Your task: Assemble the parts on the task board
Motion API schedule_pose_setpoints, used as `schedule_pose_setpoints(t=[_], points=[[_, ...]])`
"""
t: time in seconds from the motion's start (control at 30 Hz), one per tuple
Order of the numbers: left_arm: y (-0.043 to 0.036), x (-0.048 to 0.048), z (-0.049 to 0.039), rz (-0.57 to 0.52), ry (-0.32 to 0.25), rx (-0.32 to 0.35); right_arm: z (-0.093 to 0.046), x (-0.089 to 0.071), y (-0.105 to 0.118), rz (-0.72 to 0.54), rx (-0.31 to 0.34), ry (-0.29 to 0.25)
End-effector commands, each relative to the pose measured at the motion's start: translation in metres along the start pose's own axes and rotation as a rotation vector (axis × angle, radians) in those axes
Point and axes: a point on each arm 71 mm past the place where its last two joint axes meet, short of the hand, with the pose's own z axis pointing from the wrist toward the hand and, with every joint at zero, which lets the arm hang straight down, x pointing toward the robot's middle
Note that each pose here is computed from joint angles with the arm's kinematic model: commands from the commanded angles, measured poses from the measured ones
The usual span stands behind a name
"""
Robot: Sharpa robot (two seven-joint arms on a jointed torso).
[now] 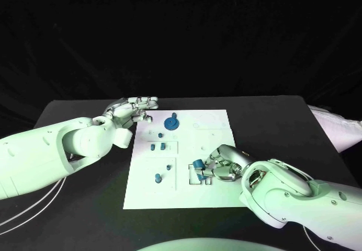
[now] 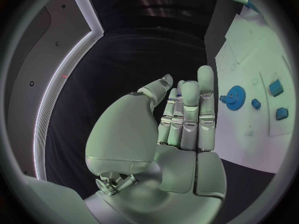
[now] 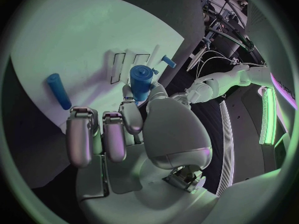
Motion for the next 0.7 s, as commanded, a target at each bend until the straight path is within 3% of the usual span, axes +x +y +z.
schedule_pose_setpoints(t=[0.03,0.23,0.7], points=[[-0.0002,0.0029,0.0005,-0.002,0.023,0.004,0.002,0.0084,-0.0001,-0.015,0.015,0.073],[-0.0001,0.0028,0.0005,-0.002,0.022,0.004,0.0036,0.0118,0.0025,-0.023,0.008,0.085],[0.0,0.0032,0.0007,-0.002,0.023,0.003,0.0071,0.0105,0.0015,-0.032,0.002,0.055]])
